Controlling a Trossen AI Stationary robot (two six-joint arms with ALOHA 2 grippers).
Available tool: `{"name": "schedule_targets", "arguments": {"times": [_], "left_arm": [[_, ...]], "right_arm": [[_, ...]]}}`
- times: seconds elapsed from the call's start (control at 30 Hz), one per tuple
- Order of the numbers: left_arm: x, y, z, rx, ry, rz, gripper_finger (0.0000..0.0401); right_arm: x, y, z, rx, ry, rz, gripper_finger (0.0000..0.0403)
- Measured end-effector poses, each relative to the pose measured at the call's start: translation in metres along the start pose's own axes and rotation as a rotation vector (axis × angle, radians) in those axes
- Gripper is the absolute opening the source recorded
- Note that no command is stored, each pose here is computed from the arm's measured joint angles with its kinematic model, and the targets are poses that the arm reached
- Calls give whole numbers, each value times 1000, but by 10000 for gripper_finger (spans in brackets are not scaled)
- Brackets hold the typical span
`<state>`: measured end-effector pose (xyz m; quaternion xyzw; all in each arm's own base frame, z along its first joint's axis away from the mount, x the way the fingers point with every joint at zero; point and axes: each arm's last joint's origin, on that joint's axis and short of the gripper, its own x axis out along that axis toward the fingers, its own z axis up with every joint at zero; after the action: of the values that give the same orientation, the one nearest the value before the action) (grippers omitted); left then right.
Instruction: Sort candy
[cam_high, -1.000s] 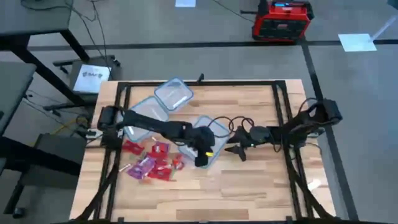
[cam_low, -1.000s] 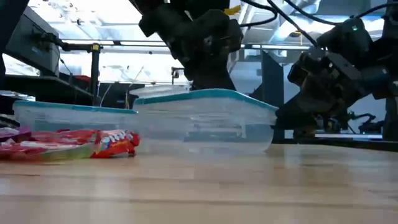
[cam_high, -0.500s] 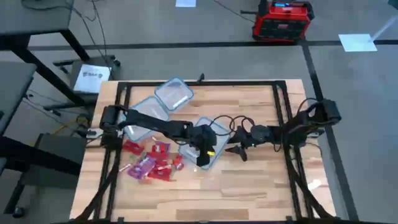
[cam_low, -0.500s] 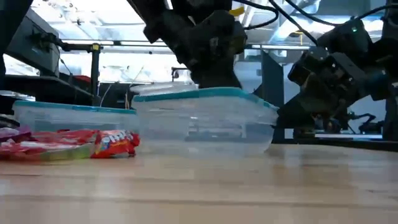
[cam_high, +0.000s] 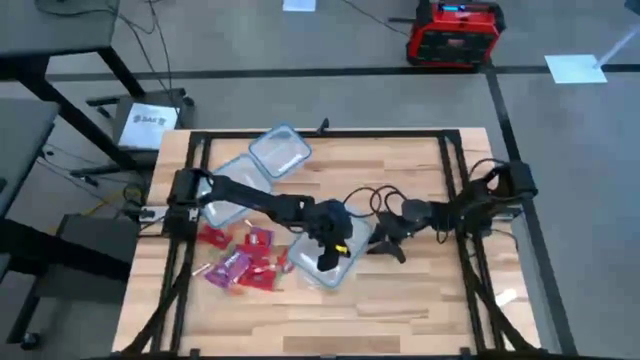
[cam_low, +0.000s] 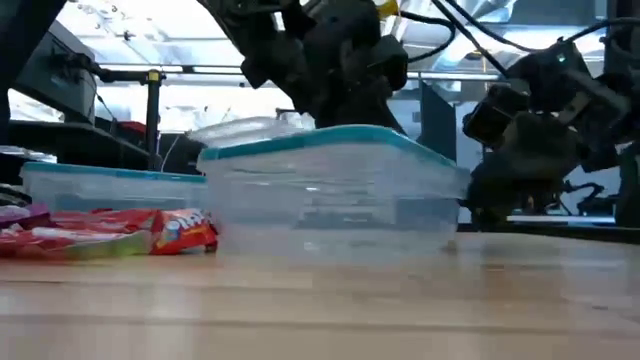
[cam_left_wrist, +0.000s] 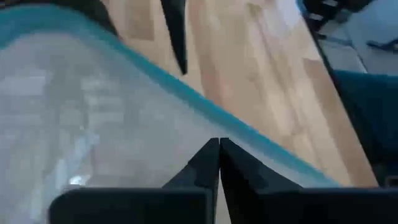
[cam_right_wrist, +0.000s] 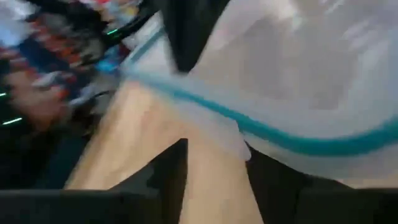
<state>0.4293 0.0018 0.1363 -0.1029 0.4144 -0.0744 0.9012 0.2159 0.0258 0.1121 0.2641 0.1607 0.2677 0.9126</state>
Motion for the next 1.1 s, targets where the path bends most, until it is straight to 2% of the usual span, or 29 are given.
{"name": "schedule_targets", "arguments": {"times": [0.03, 0.1, 0.33, 0.47, 0.57, 0.8, 0.93, 1.1], "left_arm": [[-1, 3, 1, -2, -14, 36, 0], [-1, 7, 4, -1, -41, 77, 0], [-2, 3, 6, 6, -60, 74, 0], [-11, -2, 13, 12, -98, 54, 0], [-26, -8, 24, 20, -130, 62, 0], [-75, -28, 53, 39, -201, 56, 0], [-106, -41, 56, 42, -188, 39, 0], [-133, -54, 54, 46, -169, 79, 0]], "right_arm": [[1, 7, 11, -79, -79, 83, 117], [1, 10, 19, -113, -152, 119, 104], [-4, 10, 19, -27, -161, 130, 81], [-7, 16, 25, -51, -204, 149, 80], [-10, 21, 30, -68, -228, 164, 80], [-12, 41, 51, -129, -391, 174, 88], [-11, 51, 62, -189, -421, 204, 112], [-11, 57, 66, -306, -432, 219, 133]]}}
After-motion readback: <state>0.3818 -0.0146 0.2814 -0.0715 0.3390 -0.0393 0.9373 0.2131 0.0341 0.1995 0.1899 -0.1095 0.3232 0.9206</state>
